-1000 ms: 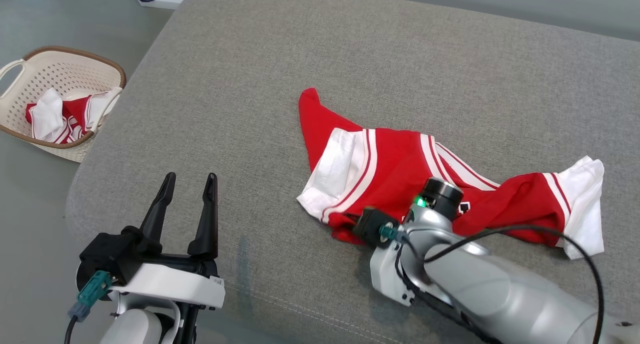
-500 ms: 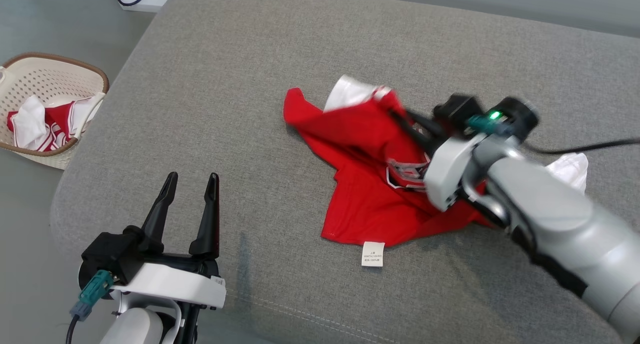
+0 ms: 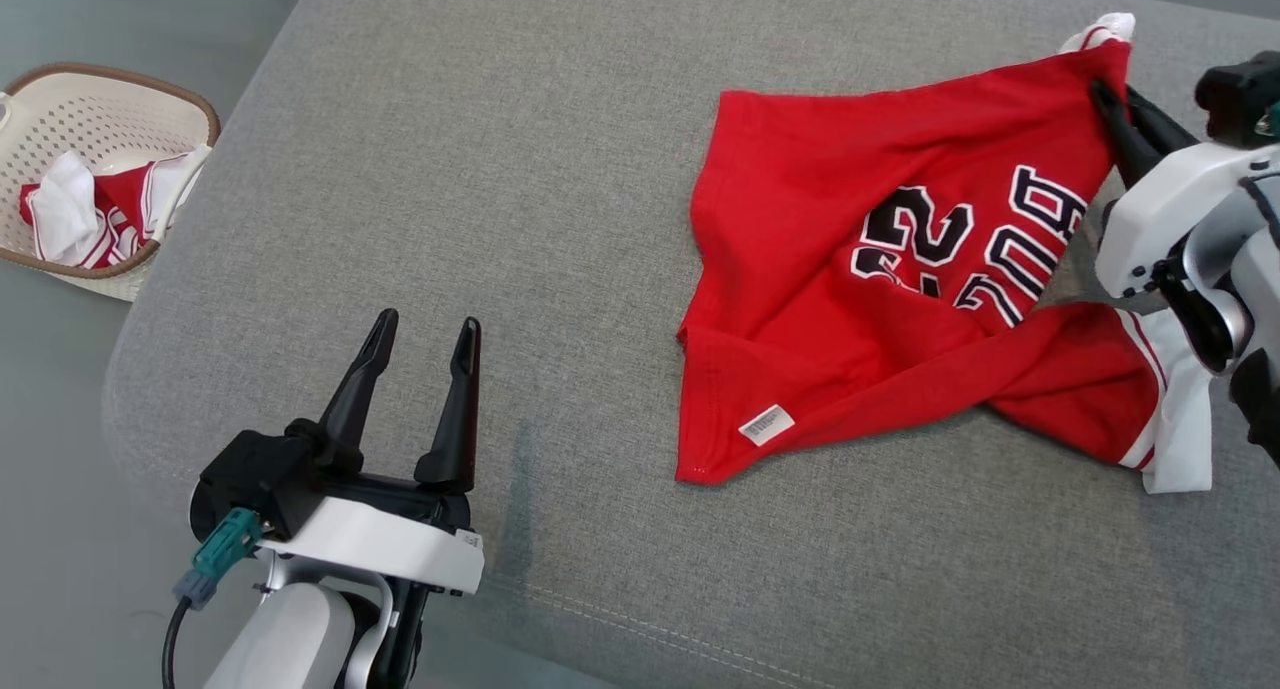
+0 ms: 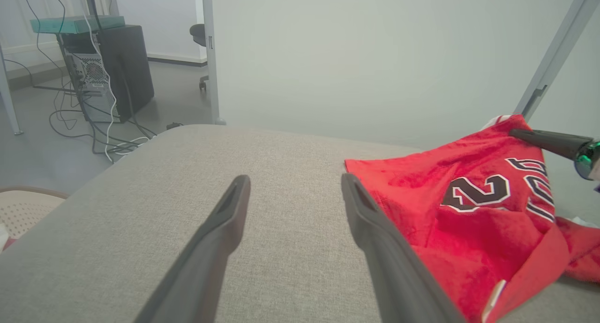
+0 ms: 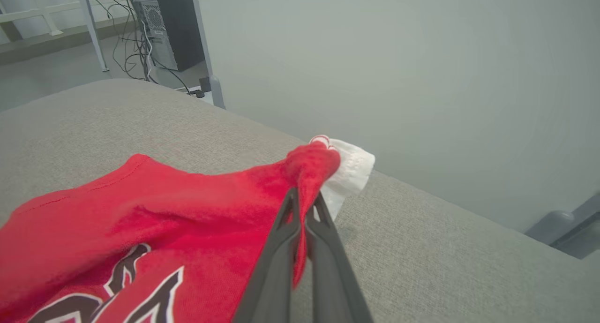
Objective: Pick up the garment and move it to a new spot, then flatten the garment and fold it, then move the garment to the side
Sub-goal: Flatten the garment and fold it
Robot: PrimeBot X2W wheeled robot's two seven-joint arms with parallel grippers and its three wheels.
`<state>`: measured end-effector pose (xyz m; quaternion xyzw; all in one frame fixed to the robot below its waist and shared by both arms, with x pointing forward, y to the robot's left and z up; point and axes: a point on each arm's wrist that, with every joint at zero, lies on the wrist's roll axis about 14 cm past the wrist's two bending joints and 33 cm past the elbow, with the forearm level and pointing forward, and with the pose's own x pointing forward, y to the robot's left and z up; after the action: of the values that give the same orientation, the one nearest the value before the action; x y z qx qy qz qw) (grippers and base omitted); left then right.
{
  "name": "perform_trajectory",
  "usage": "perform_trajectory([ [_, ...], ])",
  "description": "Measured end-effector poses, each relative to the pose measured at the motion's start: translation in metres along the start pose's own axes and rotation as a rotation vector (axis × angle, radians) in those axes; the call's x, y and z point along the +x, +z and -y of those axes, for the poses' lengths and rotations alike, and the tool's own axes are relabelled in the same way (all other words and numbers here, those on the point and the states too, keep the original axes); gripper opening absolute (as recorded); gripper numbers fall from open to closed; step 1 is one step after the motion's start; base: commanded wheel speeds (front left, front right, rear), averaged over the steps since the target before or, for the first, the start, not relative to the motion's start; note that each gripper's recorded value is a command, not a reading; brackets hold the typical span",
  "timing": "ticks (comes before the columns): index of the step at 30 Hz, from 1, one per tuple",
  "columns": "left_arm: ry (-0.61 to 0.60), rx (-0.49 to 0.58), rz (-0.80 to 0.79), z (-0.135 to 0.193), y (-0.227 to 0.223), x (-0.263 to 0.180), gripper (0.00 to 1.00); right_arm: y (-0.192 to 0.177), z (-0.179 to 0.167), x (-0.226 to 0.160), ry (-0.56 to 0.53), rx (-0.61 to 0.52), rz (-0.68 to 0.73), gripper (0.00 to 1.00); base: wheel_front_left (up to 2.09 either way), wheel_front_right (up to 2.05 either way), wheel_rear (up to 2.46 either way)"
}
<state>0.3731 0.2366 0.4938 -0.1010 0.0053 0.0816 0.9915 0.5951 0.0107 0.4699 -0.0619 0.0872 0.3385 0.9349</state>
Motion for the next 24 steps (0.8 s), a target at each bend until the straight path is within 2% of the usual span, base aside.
perform_trajectory([
  [1,-0.002,0.000,-0.001,0.001,-0.001,0.001,1.00,-0.004,0.006,0.000,-0.020,0.018,-0.006,0.51,0.00,0.00,0.00],
  [2,-0.003,0.000,-0.004,0.002,-0.002,0.002,1.00,-0.008,0.011,-0.001,-0.041,0.037,-0.015,0.51,0.00,0.00,0.00],
  [3,-0.007,0.001,-0.008,0.002,-0.003,0.003,1.00,-0.013,0.018,-0.002,-0.063,0.061,-0.024,1.00,0.00,0.00,0.00],
  [10,-0.038,-0.001,-0.018,0.011,-0.007,0.010,1.00,-0.013,0.042,-0.014,-0.141,0.133,-0.008,1.00,0.00,0.00,0.00],
  [14,-0.060,0.001,-0.014,0.015,-0.007,0.015,1.00,0.025,0.076,-0.033,-0.204,0.149,0.118,1.00,0.00,0.00,0.00],
  [19,-0.093,0.013,-0.004,0.023,-0.003,0.022,1.00,0.056,0.124,-0.087,-0.322,0.119,0.263,1.00,0.00,0.00,0.00],
  [24,-0.132,0.018,-0.016,0.035,-0.003,0.024,1.00,0.054,0.129,-0.147,-0.409,0.086,0.351,1.00,0.00,0.00,0.00],
])
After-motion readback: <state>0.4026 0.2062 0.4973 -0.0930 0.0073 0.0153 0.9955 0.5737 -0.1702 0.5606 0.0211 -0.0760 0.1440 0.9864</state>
